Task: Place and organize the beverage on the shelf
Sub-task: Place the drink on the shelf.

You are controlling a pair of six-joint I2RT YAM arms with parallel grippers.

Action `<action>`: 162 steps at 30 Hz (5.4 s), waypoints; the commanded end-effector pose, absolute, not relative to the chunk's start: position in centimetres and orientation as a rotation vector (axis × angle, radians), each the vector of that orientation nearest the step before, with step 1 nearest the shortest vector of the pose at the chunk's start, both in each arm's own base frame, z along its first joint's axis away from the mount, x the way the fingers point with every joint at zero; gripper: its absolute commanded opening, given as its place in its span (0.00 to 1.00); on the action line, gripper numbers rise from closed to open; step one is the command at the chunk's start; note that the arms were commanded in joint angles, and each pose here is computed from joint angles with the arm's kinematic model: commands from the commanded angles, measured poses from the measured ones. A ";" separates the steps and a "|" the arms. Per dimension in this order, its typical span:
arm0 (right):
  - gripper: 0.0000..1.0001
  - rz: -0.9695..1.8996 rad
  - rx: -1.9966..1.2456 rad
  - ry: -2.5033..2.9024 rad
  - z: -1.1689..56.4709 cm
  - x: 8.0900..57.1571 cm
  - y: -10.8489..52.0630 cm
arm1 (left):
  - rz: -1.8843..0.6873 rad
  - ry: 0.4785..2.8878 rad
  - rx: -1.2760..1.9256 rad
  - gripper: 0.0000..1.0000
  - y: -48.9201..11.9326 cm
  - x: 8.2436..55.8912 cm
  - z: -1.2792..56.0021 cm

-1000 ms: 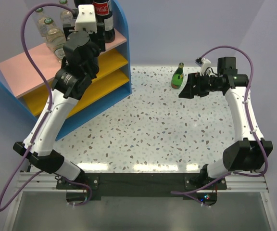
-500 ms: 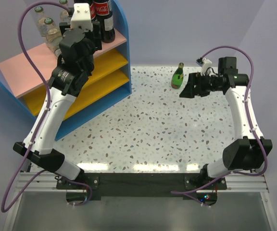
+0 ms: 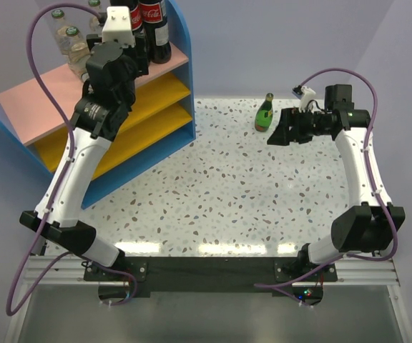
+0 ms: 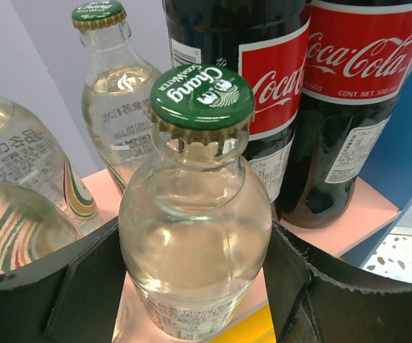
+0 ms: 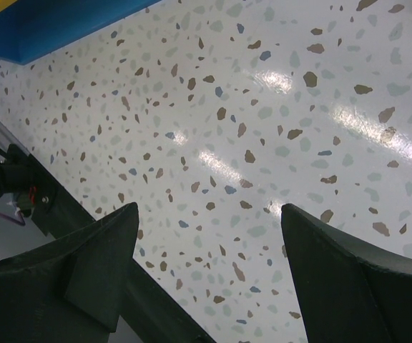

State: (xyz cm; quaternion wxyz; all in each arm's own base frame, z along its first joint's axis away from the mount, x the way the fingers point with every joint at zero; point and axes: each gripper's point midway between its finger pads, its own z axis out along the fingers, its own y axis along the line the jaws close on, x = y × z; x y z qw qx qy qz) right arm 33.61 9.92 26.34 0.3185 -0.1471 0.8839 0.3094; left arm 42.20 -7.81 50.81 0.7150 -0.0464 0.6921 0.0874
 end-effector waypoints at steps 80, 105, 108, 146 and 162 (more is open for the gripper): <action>0.84 0.811 -0.396 2.284 27.3 34.4 9.6 | 0.128 1.353 -0.243 0.64 -4.4 40.8 55.0; 0.84 0.815 -0.389 2.286 27.3 34.5 9.5 | 0.164 1.347 -0.232 0.74 -4.1 40.8 55.2; 0.84 0.813 -0.389 2.287 27.3 34.5 9.4 | 0.165 1.347 -0.229 0.75 -4.1 40.9 55.1; 0.84 0.812 -0.387 2.286 27.3 34.5 9.2 | 0.057 1.246 -0.146 0.78 -5.3 38.6 58.6; 0.84 0.808 -0.396 2.284 27.4 34.2 9.2 | -0.095 1.118 -0.023 0.72 -6.6 33.3 63.2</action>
